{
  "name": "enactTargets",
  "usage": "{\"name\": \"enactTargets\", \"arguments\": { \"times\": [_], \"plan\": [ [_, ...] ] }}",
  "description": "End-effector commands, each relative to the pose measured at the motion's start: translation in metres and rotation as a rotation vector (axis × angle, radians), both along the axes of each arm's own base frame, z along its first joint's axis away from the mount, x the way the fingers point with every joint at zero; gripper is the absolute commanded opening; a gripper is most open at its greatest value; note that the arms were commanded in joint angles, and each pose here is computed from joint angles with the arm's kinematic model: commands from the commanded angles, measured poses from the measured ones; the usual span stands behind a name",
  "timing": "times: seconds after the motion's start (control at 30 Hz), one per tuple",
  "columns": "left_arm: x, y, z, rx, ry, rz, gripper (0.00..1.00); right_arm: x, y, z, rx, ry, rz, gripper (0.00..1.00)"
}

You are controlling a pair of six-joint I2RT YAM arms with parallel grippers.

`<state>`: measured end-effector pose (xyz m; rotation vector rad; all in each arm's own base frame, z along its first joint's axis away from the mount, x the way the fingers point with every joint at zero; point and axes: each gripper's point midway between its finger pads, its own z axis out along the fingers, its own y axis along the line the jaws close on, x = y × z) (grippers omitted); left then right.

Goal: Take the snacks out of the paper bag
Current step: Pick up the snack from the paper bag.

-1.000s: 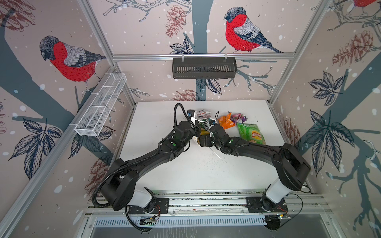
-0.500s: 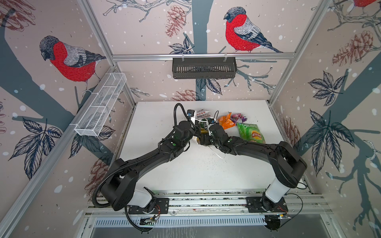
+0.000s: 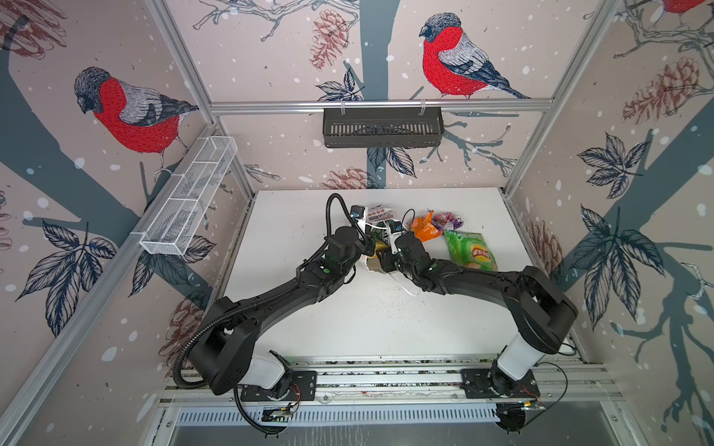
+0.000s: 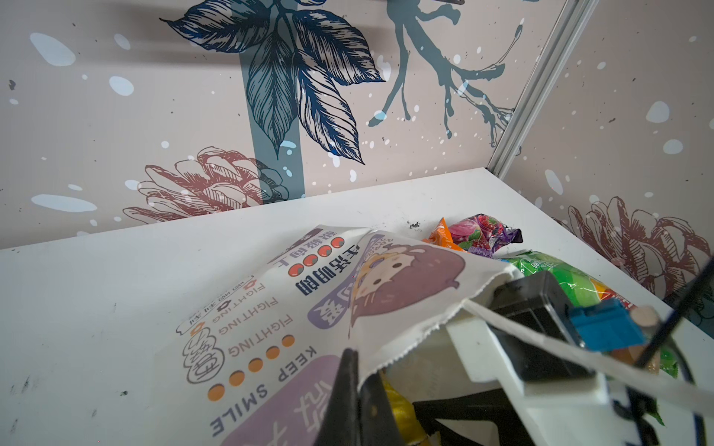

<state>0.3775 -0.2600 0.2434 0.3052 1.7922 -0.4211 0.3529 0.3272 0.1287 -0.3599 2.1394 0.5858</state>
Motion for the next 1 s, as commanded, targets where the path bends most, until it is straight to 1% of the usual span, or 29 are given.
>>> {"name": "enactTargets", "arguments": {
  "times": [0.0,0.03,0.07,0.1,0.17,0.2,0.43,0.5,0.63,0.83,0.97],
  "plan": [
    [0.001,0.001,0.0,0.005,0.002,0.008,0.0,0.003,0.001,0.013,0.035,-0.049,-0.006,0.3],
    [0.001,0.0,-0.001,0.003,0.006,0.007,0.0,0.003,0.0,0.014,0.039,-0.053,-0.009,0.24],
    [0.001,0.0,-0.001,0.002,0.006,0.006,0.0,0.003,0.0,0.014,0.041,-0.053,-0.007,0.22],
    [0.001,0.0,-0.001,0.001,0.006,0.005,0.0,0.003,0.0,0.013,0.04,-0.051,-0.008,0.21],
    [0.0,0.001,-0.001,0.002,0.007,0.006,0.0,0.003,0.0,0.012,0.041,-0.051,-0.007,0.13],
    [0.0,0.001,-0.001,0.003,0.006,0.007,0.0,0.003,0.001,0.012,0.041,-0.049,-0.005,0.11],
    [-0.001,0.003,0.0,0.0,0.002,0.013,0.0,0.004,0.001,0.016,0.055,-0.06,-0.006,0.09],
    [-0.001,0.003,0.0,0.002,0.002,0.012,0.0,0.004,0.001,0.017,0.058,-0.06,-0.007,0.04],
    [0.0,0.003,-0.001,0.006,0.003,0.016,0.0,0.003,0.0,0.022,0.066,-0.065,-0.004,0.02],
    [0.004,0.003,-0.006,0.02,0.015,0.028,0.0,-0.002,-0.004,0.044,0.092,-0.11,0.004,0.0],
    [0.005,0.004,-0.006,0.023,0.016,0.036,0.0,-0.006,-0.015,0.061,0.097,-0.146,-0.019,0.0]
  ]
}}
